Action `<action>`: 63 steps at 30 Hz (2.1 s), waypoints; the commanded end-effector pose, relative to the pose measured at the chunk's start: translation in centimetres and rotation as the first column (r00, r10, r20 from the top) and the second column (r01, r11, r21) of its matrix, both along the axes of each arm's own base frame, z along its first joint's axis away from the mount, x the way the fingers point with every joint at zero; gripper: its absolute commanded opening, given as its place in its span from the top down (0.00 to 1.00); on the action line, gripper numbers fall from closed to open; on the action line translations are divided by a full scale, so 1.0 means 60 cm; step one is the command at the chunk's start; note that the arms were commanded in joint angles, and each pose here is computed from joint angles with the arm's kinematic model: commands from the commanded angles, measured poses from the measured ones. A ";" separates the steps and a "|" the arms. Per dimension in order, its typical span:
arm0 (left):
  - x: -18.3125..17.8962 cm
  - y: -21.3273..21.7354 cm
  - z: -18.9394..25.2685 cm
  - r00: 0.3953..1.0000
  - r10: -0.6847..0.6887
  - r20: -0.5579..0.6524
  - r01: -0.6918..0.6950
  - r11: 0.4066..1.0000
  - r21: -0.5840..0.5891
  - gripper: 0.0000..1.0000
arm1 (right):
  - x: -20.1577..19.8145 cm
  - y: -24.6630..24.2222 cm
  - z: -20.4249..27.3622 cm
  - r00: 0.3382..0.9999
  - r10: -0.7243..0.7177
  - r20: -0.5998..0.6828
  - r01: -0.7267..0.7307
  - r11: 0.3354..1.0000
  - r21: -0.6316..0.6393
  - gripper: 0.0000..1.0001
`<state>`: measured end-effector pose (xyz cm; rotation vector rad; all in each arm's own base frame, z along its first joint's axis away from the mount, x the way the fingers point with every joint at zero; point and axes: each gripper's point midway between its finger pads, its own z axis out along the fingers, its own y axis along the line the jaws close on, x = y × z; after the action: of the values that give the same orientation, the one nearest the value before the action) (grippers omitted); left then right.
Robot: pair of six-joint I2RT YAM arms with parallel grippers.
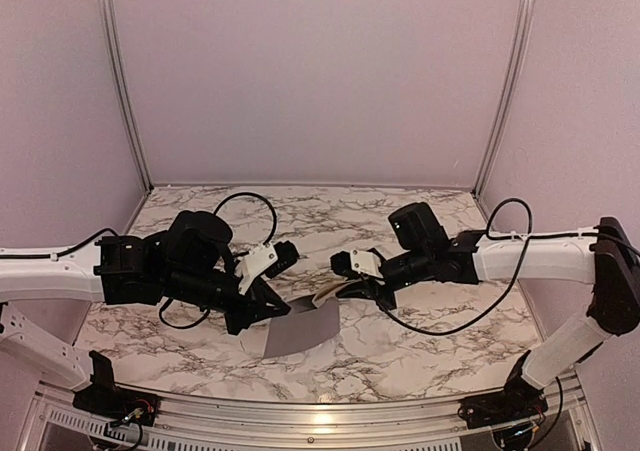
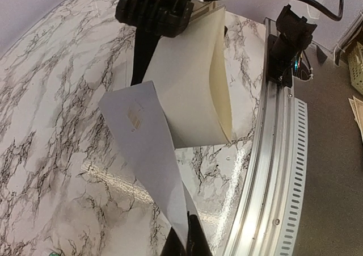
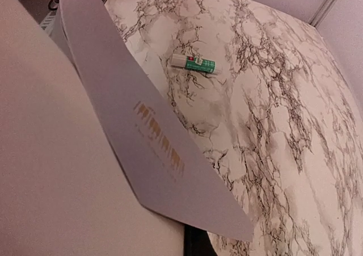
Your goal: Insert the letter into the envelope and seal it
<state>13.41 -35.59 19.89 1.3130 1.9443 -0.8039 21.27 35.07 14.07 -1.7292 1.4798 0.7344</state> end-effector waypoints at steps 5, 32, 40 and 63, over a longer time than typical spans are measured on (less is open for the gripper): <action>0.028 -0.001 0.013 0.993 0.072 0.096 -0.068 0.997 -0.043 0.97 | -0.020 -0.022 0.102 0.991 -0.056 0.119 0.028 0.973 0.228 0.99; 0.102 -0.037 -0.066 0.939 0.143 0.314 -0.145 0.989 -0.018 0.90 | -0.005 0.008 -0.016 0.997 -0.073 -0.040 0.073 0.997 0.013 1.00; 0.103 -0.059 -0.090 0.941 0.081 0.327 -0.093 0.996 0.020 0.97 | -0.006 0.008 -0.023 0.996 -0.069 -0.047 0.069 0.998 -0.001 1.00; 0.105 -0.054 -0.201 0.982 0.176 -0.070 -0.171 0.983 0.067 0.33 | 0.055 -0.058 0.130 0.949 -0.308 0.062 0.277 0.915 0.294 1.00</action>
<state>20.53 -38.43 10.01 1.1458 2.0154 -0.5951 24.21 32.24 19.35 -1.3617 1.4982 0.6105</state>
